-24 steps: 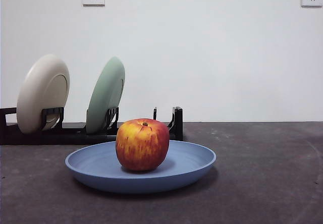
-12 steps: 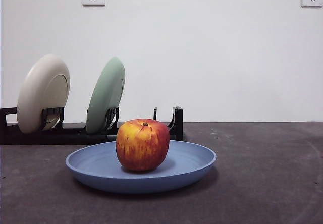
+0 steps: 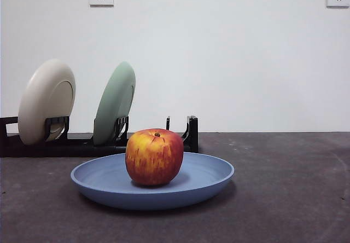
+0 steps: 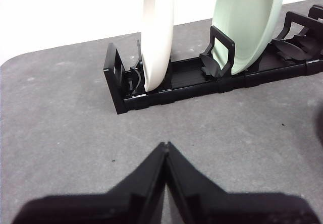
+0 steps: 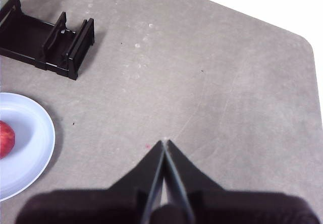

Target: Take the blue plate from the plate rack,put the plate on the table,take the apple from the table,put the apple in the plate

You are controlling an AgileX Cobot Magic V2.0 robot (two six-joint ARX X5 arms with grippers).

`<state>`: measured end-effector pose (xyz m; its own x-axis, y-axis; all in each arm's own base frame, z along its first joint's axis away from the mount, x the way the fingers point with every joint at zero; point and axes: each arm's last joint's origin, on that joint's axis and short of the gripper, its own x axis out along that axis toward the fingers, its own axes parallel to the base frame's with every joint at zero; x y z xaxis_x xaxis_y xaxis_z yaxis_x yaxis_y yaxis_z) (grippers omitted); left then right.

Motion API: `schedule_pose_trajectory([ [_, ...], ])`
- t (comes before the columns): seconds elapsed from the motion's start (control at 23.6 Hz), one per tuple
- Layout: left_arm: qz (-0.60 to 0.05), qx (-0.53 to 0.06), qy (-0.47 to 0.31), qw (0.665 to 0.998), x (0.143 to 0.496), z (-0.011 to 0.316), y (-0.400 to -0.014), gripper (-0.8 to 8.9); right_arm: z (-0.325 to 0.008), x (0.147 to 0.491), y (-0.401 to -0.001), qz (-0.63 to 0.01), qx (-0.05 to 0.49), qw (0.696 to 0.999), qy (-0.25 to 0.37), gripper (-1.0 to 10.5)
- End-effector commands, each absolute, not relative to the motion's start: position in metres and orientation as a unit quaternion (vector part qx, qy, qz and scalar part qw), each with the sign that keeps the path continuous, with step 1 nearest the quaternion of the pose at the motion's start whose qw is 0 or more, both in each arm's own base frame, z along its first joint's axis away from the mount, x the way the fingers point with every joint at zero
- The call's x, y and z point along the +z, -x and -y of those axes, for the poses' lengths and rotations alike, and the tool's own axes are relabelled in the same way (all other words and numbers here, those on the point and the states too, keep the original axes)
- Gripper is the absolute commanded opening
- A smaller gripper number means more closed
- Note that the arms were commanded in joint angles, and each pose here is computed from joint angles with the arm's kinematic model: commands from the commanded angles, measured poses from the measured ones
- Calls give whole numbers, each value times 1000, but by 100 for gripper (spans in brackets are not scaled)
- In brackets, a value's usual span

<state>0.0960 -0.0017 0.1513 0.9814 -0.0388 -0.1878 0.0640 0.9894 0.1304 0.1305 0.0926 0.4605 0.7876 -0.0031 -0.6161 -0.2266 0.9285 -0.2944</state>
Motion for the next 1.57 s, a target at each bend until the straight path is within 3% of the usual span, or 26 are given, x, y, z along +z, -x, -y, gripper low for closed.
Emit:
schedule_pose_trajectory([
  [0.04,-93,-26,-73,993,149,1,-96,-3,-92,458,-130,-329,61,922,196,1],
  [0.21,-93,-26,-73,993,149,1,-96,-3,-81,459,-139,-329,54,923,192,1],
  [0.38,-94,-26,-73,993,149,1,-96,-3,-68,443,-162,-229,93,954,167,1],
  [0.51,-94,-26,-73,993,149,1,-96,-3,-55,407,-168,-158,124,967,159,1],
  [0.68,-94,-26,-73,993,149,1,-96,-3,-32,347,-152,-127,86,976,152,1],
  [0.93,-94,-26,-73,993,149,1,-96,-3,-15,291,-123,-81,61,985,138,1],
  [1.57,-94,-26,-73,993,149,1,-96,-3,1,192,-103,-34,28,993,106,1],
])
